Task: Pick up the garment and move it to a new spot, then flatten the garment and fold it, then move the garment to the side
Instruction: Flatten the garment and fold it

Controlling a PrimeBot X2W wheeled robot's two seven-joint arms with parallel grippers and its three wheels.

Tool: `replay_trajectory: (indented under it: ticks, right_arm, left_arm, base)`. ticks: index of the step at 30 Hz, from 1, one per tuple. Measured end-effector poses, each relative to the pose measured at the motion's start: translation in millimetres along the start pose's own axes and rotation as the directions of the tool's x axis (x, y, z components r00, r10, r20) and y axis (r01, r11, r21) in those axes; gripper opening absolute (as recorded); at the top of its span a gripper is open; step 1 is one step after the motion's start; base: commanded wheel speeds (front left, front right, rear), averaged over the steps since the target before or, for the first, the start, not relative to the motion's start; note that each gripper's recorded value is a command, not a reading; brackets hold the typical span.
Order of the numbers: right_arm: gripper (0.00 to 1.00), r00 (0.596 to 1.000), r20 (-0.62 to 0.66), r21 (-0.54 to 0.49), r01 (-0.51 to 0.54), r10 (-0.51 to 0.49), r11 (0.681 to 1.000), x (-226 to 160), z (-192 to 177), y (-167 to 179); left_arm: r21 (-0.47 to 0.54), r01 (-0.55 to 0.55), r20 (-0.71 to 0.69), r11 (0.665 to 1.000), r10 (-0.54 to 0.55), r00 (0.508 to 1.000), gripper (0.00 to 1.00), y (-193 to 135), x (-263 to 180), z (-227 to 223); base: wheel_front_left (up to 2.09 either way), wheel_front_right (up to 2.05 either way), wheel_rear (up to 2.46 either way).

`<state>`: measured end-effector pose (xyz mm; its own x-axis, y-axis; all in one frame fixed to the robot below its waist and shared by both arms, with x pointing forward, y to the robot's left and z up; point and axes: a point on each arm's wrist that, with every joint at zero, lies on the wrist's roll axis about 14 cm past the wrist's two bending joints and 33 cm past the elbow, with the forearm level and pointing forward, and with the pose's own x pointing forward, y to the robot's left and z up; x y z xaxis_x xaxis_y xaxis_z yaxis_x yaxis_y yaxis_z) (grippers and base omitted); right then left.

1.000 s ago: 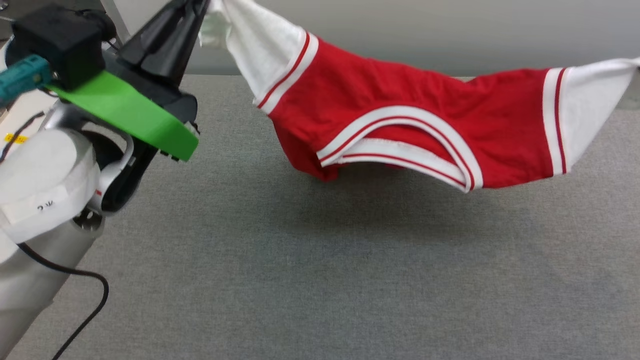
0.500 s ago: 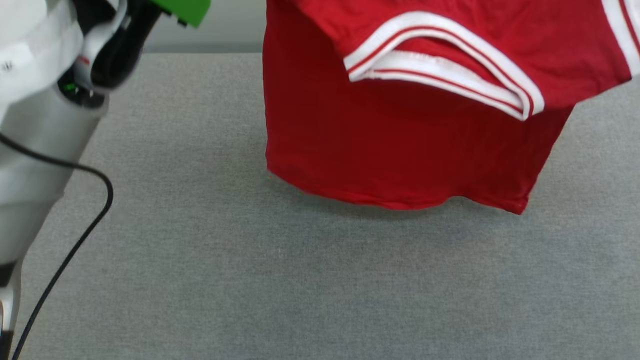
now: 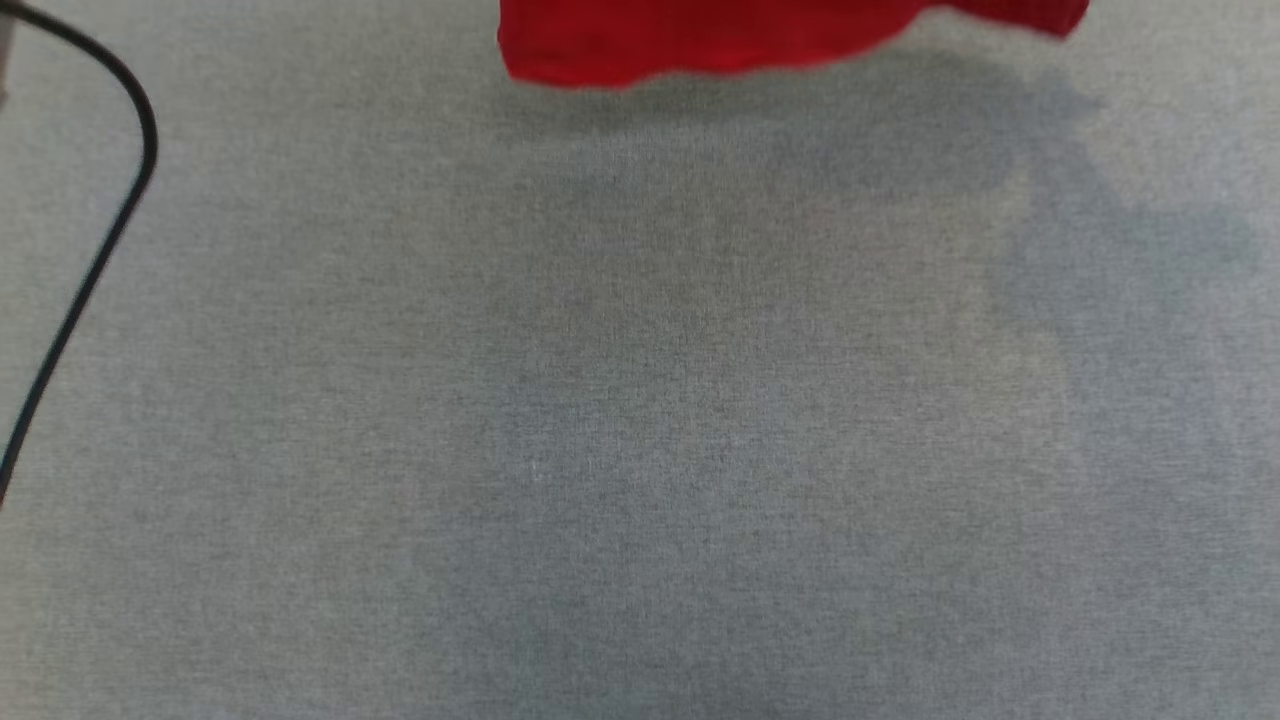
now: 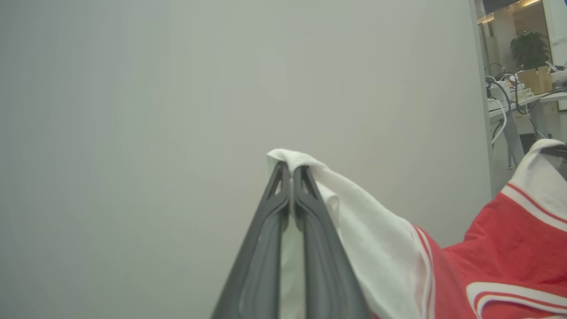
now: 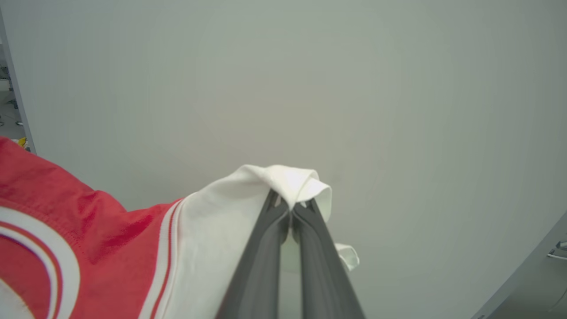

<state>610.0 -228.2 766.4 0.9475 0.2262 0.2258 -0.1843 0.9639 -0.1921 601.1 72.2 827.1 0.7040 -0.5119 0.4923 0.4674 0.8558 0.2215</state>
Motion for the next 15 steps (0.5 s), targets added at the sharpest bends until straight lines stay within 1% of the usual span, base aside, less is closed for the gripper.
replay_trajectory:
  ticks: [7, 10, 12, 15]
  right_arm:
    - [0.0, 1.0, -0.004, -0.036, 0.018, -0.018, 0.999, 47.5, -23.8, -0.5]
    - [0.0, 0.999, -0.003, -0.038, 0.04, -0.04, 0.998, 60.4, -32.6, -7.4]
    - [0.0, 0.999, -0.018, -0.033, 0.047, -0.048, 0.998, 66.3, -45.9, -8.6]
    - [0.0, 0.997, -0.073, -0.023, 0.034, -0.035, 0.999, 71.1, -79.3, -1.0]
  left_arm:
    - [0.01, -0.064, -0.003, 0.998, 0.064, 0.998, 0.0, 31.8, 18.7, -34.9]
    - [-0.039, -0.103, -0.001, 0.994, 0.103, 0.995, 0.0, 45.3, 18.3, -54.6]
    - [-0.052, -0.118, -0.019, 0.992, 0.118, 0.993, 0.0, 51.8, 15.1, -72.2]
    - [-0.067, -0.137, -0.071, 0.988, 0.132, 0.989, 0.0, 55.8, 4.9, -108.2]
  base:
    - [0.0, 0.0, 0.0]
    - [0.0, 0.0, 0.0]
    - [0.0, 0.0, 0.0]
    - [0.0, 0.0, 0.0]
